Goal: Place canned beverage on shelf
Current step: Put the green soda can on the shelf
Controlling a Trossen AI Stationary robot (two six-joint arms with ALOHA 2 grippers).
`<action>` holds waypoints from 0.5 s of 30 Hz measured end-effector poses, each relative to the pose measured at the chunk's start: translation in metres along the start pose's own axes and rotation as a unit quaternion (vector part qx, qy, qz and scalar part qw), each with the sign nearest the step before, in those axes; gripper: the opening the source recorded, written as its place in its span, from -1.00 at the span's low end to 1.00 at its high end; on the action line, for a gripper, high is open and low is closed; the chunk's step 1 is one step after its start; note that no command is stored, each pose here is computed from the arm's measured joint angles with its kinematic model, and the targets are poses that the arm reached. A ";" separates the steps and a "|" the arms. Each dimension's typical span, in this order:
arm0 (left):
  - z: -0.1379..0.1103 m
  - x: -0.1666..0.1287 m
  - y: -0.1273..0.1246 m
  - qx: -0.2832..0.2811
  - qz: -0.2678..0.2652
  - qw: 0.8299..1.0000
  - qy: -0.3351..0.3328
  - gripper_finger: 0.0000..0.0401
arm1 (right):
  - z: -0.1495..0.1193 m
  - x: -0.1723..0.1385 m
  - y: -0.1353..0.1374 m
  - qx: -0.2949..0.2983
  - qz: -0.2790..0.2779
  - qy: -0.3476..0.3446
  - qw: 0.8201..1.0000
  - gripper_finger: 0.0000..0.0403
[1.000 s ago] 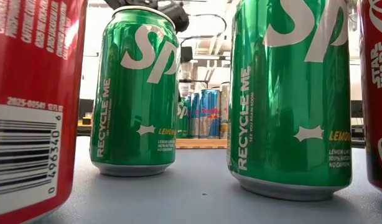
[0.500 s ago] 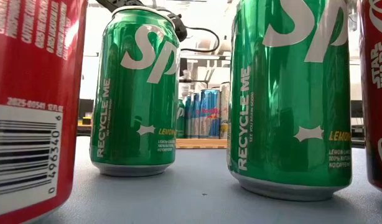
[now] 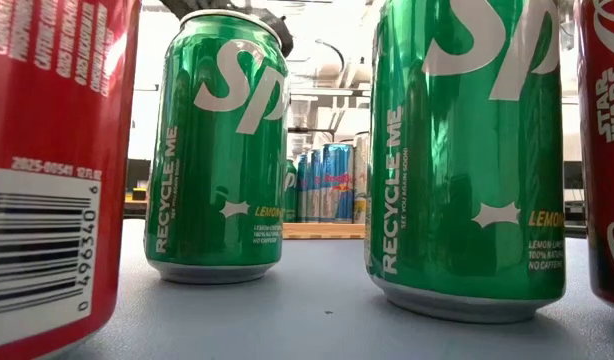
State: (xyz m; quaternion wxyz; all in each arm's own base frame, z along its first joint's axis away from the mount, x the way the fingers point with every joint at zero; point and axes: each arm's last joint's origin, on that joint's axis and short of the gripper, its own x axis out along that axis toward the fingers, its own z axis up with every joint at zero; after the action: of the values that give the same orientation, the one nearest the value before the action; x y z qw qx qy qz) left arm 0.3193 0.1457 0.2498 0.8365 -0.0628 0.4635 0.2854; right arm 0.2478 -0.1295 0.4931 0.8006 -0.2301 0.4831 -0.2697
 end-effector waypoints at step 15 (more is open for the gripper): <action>0.038 -0.032 0.049 -0.082 0.051 0.970 -0.222 -1.00 | -0.009 0.008 -0.013 0.022 0.017 0.001 1.000 -1.00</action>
State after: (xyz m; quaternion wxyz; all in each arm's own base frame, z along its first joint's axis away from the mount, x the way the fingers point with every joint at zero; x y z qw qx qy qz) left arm 0.3080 0.1875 0.3046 0.8947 -0.0429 0.2440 0.3716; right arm 0.2395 -0.1454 0.4924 0.8095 -0.2040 0.4819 -0.2663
